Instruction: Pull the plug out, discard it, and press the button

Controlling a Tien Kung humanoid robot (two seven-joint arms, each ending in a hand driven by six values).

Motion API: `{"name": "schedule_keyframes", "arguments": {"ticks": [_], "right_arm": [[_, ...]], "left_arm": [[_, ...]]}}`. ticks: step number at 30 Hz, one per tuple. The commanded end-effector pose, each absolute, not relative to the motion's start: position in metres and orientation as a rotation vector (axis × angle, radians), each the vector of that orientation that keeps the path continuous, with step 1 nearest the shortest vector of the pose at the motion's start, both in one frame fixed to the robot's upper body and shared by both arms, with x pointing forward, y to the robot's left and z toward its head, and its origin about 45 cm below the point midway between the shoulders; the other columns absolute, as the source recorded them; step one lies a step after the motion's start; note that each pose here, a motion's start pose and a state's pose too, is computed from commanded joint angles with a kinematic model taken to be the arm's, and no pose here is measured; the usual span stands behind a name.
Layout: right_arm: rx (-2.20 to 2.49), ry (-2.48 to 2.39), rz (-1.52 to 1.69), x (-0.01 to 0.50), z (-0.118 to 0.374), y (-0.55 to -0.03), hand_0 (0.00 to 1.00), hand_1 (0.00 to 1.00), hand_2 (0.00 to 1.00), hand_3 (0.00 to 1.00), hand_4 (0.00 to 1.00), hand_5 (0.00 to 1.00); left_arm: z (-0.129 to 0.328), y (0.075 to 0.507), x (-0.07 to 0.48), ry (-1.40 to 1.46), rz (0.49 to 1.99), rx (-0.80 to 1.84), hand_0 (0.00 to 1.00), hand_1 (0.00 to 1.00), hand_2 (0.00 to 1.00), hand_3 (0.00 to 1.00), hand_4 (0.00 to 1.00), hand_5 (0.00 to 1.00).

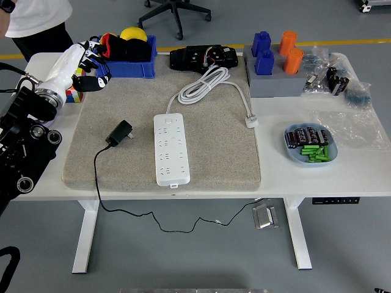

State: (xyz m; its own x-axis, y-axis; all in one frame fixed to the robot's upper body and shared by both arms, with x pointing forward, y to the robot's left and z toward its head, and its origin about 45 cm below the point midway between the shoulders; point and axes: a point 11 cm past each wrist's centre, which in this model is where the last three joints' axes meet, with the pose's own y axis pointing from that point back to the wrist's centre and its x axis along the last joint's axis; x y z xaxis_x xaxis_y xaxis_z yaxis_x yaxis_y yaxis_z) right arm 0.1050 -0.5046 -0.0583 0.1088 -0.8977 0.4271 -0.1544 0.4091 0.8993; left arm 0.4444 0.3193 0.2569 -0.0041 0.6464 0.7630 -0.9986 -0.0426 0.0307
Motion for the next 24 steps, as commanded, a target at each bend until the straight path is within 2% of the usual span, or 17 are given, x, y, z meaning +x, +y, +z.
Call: {"name": "schedule_keyframes", "arguments": {"ticks": [5, 6, 11, 12, 23, 24], "right_arm": [[1.034, -1.372, -0.722, 0.103, -0.061, -0.501, 0.767, 0.729, 0.724, 0.713, 0.883, 0.658], [1.036, -1.375, -0.72, 0.104, -0.061, -0.5, 0.767, 0.729, 0.724, 0.713, 0.883, 0.658], [1.039, -1.39, -0.709, 0.107, -0.06, -0.5, 0.767, 0.729, 0.724, 0.713, 0.883, 0.658], [1.036, -1.392, -0.708, 0.106, -0.06, -0.5, 0.767, 0.729, 0.724, 0.713, 0.883, 0.658], [1.029, -1.384, -0.719, 0.102, -0.061, -0.501, 0.767, 0.729, 0.724, 0.713, 0.883, 0.658], [1.028, -1.383, -0.721, 0.101, -0.061, -0.5, 0.767, 0.729, 0.724, 0.713, 0.883, 0.658]], "left_arm": [[0.243, 0.337, 0.427, -0.598, 1.523, 0.723, 0.921, 0.966, 0.928, 0.9, 0.825, 0.415], [0.24, 0.34, 0.424, -0.597, 1.521, 0.732, 0.949, 0.984, 0.954, 0.925, 0.836, 0.46], [0.23, 0.351, 0.414, -0.583, 1.505, 0.772, 0.949, 0.984, 0.954, 0.925, 0.836, 0.46], [0.23, 0.353, 0.413, -0.579, 1.508, 0.77, 0.998, 0.998, 0.998, 0.998, 0.901, 0.642], [0.222, 0.37, 0.397, -0.528, 1.566, 0.725, 0.998, 0.998, 0.998, 0.994, 0.897, 0.634], [0.22, 0.371, 0.396, -0.52, 1.568, 0.729, 0.981, 0.998, 0.971, 0.981, 0.881, 0.592]]}}
